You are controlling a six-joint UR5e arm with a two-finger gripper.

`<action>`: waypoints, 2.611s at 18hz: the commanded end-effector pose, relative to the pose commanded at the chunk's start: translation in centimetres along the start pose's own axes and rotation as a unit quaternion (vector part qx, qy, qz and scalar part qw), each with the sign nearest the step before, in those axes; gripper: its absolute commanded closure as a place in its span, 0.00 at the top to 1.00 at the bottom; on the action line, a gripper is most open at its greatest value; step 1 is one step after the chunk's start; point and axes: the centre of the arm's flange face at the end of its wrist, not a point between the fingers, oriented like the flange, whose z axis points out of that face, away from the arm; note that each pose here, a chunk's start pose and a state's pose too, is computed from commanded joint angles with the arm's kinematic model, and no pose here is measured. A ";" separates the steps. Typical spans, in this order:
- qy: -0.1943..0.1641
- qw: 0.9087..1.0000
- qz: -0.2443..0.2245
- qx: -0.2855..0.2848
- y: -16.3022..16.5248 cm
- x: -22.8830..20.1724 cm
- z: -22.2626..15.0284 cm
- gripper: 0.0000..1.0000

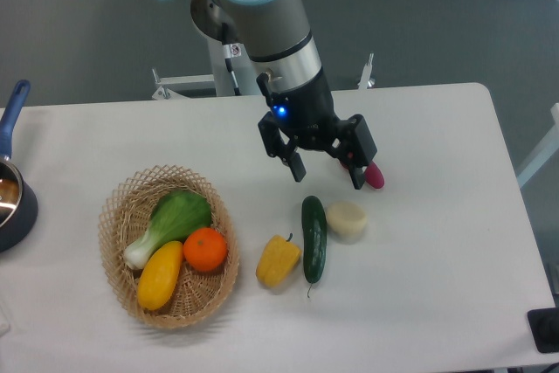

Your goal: Pick up the mango from the basket

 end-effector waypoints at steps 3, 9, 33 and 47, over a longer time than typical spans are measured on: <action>0.001 1.000 -0.001 -0.001 0.2 -0.3 -0.1 1.00; 0.003 1.000 -0.002 -0.002 0.2 -0.1 0.1 1.00; 0.052 0.994 -0.094 0.018 1.7 3.0 1.0 1.00; 0.178 0.969 -0.173 0.006 -7.9 15.6 7.7 1.00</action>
